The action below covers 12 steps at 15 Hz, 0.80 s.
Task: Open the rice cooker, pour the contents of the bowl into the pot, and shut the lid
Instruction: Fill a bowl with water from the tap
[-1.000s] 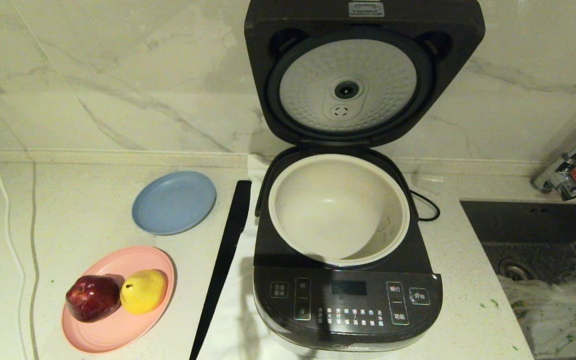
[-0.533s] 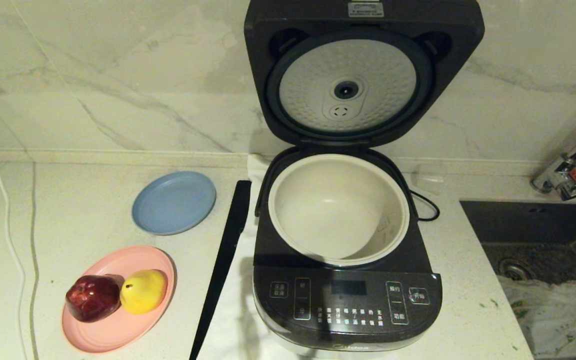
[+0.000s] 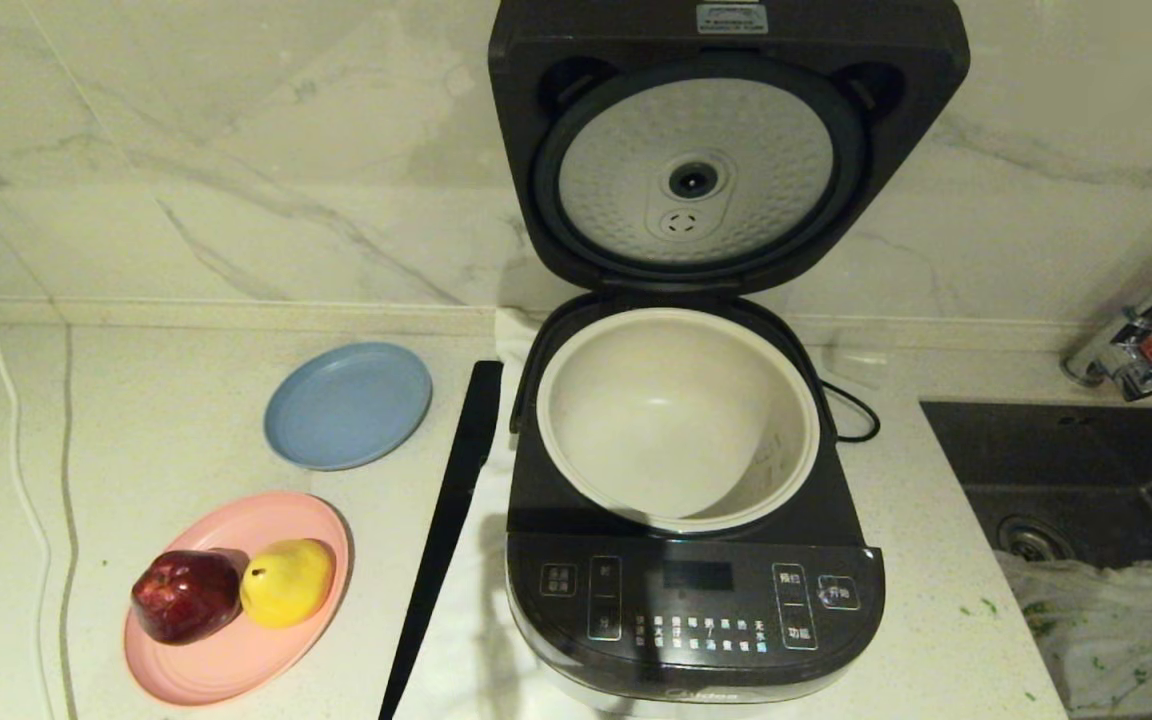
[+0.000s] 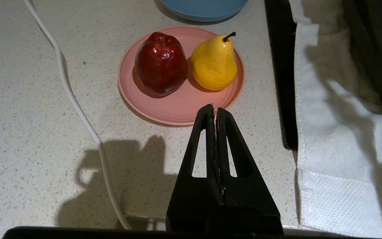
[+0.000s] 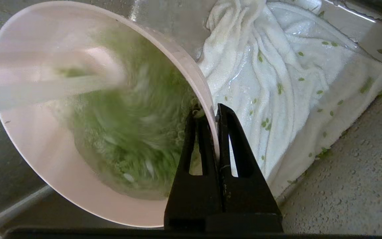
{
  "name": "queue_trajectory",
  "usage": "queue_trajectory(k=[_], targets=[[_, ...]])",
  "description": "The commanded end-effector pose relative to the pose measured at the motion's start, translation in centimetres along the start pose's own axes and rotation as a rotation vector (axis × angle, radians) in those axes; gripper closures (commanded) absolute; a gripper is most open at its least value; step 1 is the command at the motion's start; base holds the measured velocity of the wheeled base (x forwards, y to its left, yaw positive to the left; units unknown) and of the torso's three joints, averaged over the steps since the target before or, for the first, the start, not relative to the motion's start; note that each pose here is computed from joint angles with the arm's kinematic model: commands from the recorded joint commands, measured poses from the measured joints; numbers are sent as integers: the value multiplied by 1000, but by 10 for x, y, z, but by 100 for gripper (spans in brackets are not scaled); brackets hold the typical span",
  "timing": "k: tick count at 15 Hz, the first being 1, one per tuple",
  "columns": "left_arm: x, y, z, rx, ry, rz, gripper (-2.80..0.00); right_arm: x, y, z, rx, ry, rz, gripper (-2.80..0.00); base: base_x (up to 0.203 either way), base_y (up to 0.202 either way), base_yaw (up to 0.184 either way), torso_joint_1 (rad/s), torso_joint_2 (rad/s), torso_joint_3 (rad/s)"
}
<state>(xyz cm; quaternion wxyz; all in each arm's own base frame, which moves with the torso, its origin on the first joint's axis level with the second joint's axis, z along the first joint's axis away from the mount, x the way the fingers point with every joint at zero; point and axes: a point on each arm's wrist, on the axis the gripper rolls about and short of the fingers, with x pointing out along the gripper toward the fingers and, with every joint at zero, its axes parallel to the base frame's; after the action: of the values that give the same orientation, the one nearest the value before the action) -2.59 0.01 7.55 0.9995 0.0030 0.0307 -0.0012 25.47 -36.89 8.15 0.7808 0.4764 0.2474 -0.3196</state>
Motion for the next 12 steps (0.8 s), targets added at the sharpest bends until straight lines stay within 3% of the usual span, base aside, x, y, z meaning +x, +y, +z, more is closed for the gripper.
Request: queue_trajectory(k=[1, 8, 12], targets=[[0, 0, 0, 0, 0, 1, 0, -2, 0, -3, 9, 19, -6, 0, 0, 0, 0, 0, 0, 0], [0, 0, 0, 0, 0, 1, 0, -27, 13, -7, 8, 46, -15, 0, 0, 0, 0, 0, 0, 0], [0, 0, 0, 0, 0, 1, 0, -58, 25, -45, -56, 140, -39, 0, 0, 0, 0, 0, 0, 0]])
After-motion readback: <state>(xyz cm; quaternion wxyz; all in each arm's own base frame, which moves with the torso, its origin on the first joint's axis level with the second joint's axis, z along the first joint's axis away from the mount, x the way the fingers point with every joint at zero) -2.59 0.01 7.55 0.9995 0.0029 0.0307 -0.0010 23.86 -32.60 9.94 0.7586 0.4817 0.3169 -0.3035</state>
